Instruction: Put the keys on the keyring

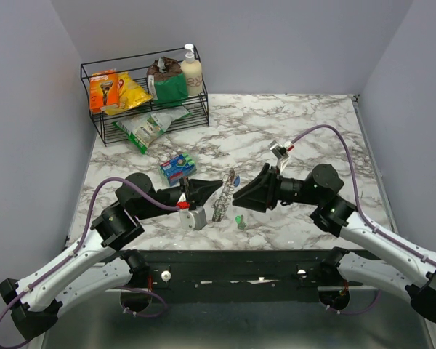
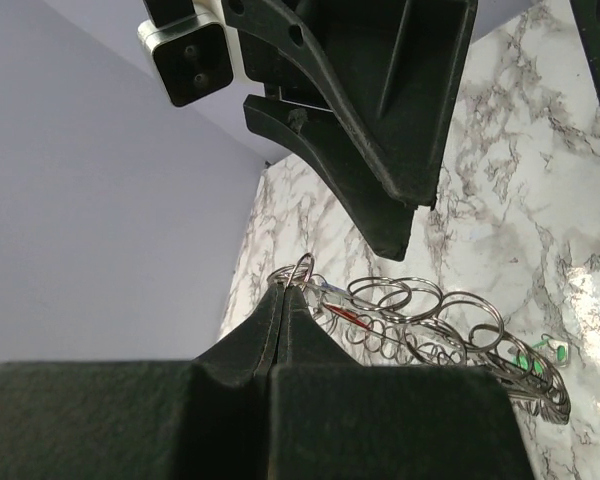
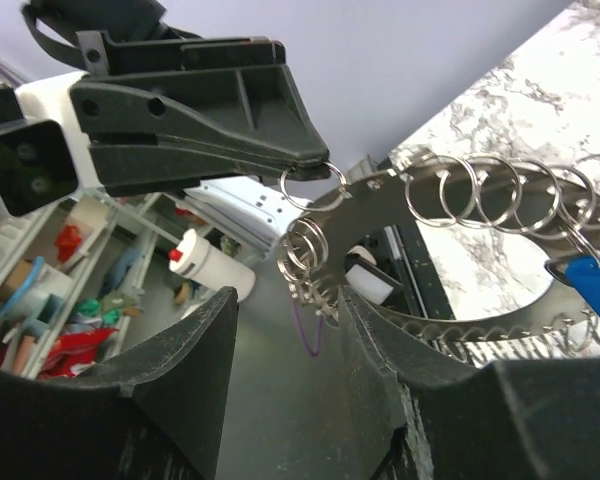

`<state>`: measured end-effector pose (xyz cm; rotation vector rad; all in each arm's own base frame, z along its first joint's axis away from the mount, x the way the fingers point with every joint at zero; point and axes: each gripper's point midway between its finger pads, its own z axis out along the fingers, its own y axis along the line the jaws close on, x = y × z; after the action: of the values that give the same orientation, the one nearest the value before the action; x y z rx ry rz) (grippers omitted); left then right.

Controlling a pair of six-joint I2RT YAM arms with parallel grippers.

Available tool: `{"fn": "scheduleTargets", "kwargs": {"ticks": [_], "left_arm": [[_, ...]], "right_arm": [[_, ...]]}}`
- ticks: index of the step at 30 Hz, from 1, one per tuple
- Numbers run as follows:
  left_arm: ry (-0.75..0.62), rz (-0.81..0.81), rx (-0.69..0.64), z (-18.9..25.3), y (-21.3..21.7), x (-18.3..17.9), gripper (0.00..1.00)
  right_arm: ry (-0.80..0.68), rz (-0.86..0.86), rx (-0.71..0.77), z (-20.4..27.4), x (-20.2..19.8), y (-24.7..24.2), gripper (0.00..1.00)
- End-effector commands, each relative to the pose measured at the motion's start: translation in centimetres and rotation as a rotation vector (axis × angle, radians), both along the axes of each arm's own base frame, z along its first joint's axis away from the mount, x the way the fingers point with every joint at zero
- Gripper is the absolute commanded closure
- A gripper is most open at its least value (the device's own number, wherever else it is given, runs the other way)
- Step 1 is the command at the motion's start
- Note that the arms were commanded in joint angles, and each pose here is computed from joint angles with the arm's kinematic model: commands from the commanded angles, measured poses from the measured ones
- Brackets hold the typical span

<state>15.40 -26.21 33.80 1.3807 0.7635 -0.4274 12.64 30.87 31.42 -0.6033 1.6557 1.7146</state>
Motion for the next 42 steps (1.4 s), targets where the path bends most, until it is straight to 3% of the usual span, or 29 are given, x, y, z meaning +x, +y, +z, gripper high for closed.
{"fn": "scheduleTargets", "kwargs": {"ticks": [1,42], "left_arm": [[-0.032,0.013,-0.052,1.5,0.2,0.1,1.0],[-0.026,0.011,-0.056,1.7,0.1,0.1,1.0]], "right_arm": [[0.024,-0.01,0.039,0.9,0.4,0.3,0.47],[0.193,0.013,0.104,-0.3,1.7,2.0,0.51]]}}
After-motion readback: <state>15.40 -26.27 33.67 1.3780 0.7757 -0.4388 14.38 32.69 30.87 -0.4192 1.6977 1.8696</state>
